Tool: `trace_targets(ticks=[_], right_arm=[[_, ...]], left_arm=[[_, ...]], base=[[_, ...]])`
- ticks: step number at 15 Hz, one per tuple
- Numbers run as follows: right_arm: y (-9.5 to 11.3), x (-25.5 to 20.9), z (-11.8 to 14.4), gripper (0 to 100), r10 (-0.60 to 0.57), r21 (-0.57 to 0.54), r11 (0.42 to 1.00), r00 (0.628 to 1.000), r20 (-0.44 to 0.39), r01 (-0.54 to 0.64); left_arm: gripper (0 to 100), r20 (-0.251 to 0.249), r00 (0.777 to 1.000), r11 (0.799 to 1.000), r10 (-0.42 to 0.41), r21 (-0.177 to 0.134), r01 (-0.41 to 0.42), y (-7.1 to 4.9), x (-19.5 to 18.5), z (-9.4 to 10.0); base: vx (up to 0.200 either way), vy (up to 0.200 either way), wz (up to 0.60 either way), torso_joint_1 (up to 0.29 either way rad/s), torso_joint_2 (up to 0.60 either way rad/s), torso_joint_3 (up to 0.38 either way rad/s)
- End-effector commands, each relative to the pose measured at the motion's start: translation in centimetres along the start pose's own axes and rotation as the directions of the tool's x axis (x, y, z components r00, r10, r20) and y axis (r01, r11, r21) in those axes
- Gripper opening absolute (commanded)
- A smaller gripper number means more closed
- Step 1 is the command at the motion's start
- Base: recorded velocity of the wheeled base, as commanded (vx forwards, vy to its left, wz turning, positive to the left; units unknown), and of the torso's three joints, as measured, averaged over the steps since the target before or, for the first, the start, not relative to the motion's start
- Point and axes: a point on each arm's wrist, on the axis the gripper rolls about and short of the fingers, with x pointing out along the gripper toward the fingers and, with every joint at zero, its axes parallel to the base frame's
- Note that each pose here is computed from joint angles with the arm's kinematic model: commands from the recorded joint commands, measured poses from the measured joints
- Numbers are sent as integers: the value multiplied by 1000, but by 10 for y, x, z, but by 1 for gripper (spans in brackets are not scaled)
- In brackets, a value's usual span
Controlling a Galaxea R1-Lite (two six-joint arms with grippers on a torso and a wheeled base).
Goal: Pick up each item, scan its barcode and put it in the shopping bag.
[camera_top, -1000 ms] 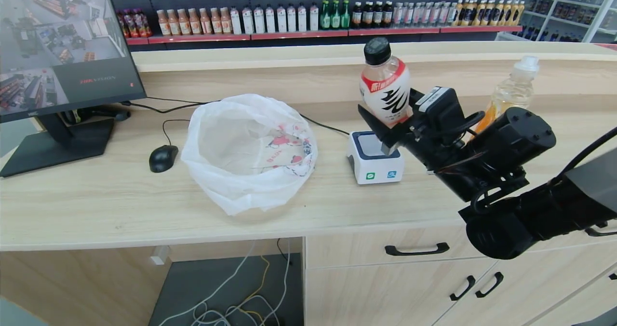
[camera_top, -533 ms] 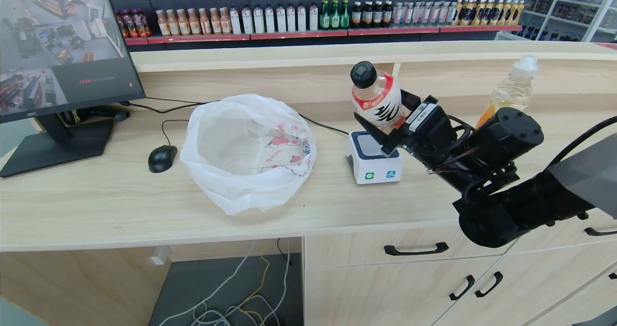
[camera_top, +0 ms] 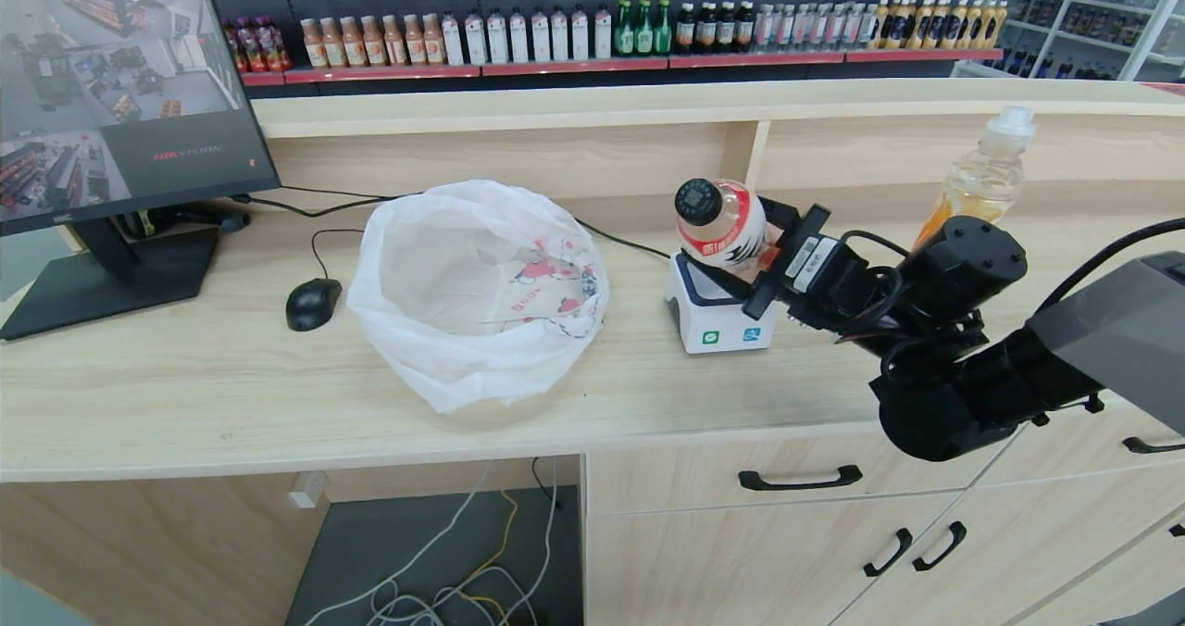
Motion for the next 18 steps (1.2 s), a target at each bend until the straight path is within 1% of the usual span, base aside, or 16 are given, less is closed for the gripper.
trace_targets(ticks=[1, 4, 6, 8, 9, 13, 14, 15, 18], right_arm=[[-1, -1, -4, 0, 6, -6, 1000, 1000, 4, -6], [-3, 1, -12, 0, -2, -22, 1000, 1000, 8, 2], [-4, 6, -15, 0, 2, -35, 999, 999, 35, -1], [-2, 6, -18, 0, 34, -34, 999, 998, 56, -32], [-9, 5, -16, 0, 28, -55, 998, 997, 66, -24], [-11, 0, -22, 0, 62, -100, 994, 995, 83, -53], [-11, -1, -23, 0, 71, -104, 993, 994, 87, -62], [-3, -3, -28, 0, 93, -103, 991, 992, 81, -85], [2, 0, -25, 0, 103, -108, 990, 990, 92, -92]], left_arm=[[100, 0, 1000, 1000, 0, 0, 0, 0, 0, 0], [100, 0, 1000, 1000, 0, 0, 0, 0, 0, 0], [100, 0, 1000, 1000, 0, -2, 0, 0, 0, 0], [100, 0, 1000, 1000, 0, -2, 0, 0, 0, 0], [100, 0, 1000, 1000, 0, 0, 0, 0, 0, 0], [100, 0, 1000, 1000, 2, 0, -2, 0, 0, 0], [100, 0, 1000, 1000, 0, 0, 0, 0, 0, 0], [100, 0, 1000, 1000, 0, 0, 0, 0, 0, 0], [100, 0, 1000, 1000, 2, 0, -2, 0, 0, 0]], base=[[0, 0, 0, 0, 0, 0], [0, 0, 0, 0, 0, 0], [0, 0, 0, 0, 0, 0], [0, 0, 0, 0, 0, 0], [0, 0, 0, 0, 0, 0], [0, 0, 0, 0, 0, 0], [0, 0, 0, 0, 0, 0], [0, 0, 0, 0, 0, 0], [0, 0, 0, 0, 0, 0]])
